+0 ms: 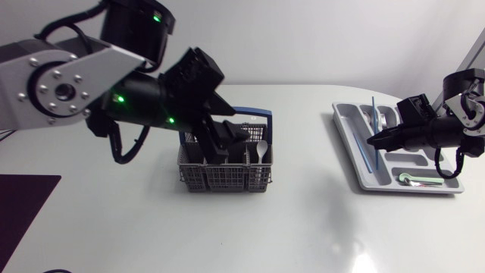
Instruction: Unload the cutlery basket into the drawer organizer.
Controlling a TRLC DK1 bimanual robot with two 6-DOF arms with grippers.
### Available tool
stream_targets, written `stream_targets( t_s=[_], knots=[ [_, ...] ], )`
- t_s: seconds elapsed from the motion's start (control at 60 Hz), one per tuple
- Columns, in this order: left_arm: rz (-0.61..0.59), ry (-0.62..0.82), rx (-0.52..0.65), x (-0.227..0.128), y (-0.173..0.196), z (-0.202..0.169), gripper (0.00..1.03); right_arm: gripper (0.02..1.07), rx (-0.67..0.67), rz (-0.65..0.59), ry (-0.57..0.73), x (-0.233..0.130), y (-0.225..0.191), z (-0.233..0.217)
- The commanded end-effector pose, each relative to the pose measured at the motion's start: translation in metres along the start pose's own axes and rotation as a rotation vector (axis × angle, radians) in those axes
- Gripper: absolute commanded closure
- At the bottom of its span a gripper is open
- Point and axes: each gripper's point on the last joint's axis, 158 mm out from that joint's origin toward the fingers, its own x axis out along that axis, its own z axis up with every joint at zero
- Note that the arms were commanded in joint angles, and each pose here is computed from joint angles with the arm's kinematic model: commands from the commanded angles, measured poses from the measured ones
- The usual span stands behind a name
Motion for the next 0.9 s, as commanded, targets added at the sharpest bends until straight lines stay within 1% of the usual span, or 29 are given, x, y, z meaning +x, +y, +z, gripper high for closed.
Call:
stream_targets(
  t_s=[0.0, 0.1, 0.233, 0.433, 0.483, 0.517, 0.583, 0.617, 0.65, 0.667, 0.683, 0.7, 0.75, 0.783, 0.817, 0.85, 0.883],
  knots=[
    [-0.041, 0.082, 0.063, 0.021, -0.017, -0.026, 0.28, 1.01, 0.076, -0.037, 0.009, 0.012, -0.026, 0.0],
    [-0.044, 0.136, 0.118, 0.038, -0.025, -0.039, 0.28, 1.01, 0.143, -0.082, 0.049, 0.031, -0.052, -0.01],
    [-0.037, 0.162, 0.157, 0.053, -0.028, -0.046, 0.28, 1.01, 0.185, -0.112, 0.101, 0.048, -0.067, -0.023],
    [0.005, 0.164, 0.21, 0.074, -0.025, -0.049, 0.29, 0.99, 0.221, -0.11, 0.152, 0.068, -0.07, -0.038],
    [0.02, 0.162, 0.216, 0.079, -0.022, -0.05, 0.31, 0.98, 0.223, -0.107, 0.16, 0.072, -0.069, -0.041],
    [0.03, 0.164, 0.223, 0.082, -0.021, -0.051, 0.31, 0.93, 0.224, -0.105, 0.165, 0.073, -0.068, -0.043],
    [0.046, 0.159, 0.236, 0.088, -0.019, -0.051, 0.35, 0.79, 0.223, -0.102, 0.169, 0.075, -0.067, -0.045],
    [0.053, 0.154, 0.241, 0.091, -0.018, -0.051, 0.37, 0.71, 0.223, -0.102, 0.169, 0.075, -0.067, -0.045],
    [0.058, 0.15, 0.245, 0.094, -0.018, -0.051, 0.39, 0.61, 0.224, -0.102, 0.17, 0.075, -0.067, -0.046],
    [0.068, 0.151, 0.248, 0.095, -0.016, -0.051, 0.39, 0.53, 0.225, -0.102, 0.171, 0.075, -0.067, -0.047],
    [0.072, 0.15, 0.252, 0.096, -0.016, -0.051, 0.39, 0.49, 0.225, -0.102, 0.171, 0.075, -0.067, -0.048],
    [0.076, 0.151, 0.256, 0.097, -0.017, -0.051, 0.39, 0.47, 0.226, -0.101, 0.173, 0.075, -0.067, -0.049],
    [0.097, 0.148, 0.273, 0.101, -0.014, -0.05, 0.45, 0.4, 0.223, -0.099, 0.175, 0.075, -0.066, -0.051],
    [0.111, 0.147, 0.28, 0.104, -0.012, -0.05, 0.46, 0.37, 0.222, -0.099, 0.175, 0.075, -0.065, -0.052],
    [0.117, 0.152, 0.288, 0.107, -0.012, -0.051, 0.46, 0.35, 0.219, -0.1, 0.172, 0.075, -0.065, -0.053],
    [0.128, 0.158, 0.294, 0.112, -0.01, -0.053, 0.49, 0.32, 0.216, -0.101, 0.166, 0.074, -0.064, -0.053],
    [0.138, 0.164, 0.297, 0.115, -0.009, -0.055, 0.5, 0.31, 0.214, -0.1, 0.164, 0.073, -0.062, -0.053]
  ],
)
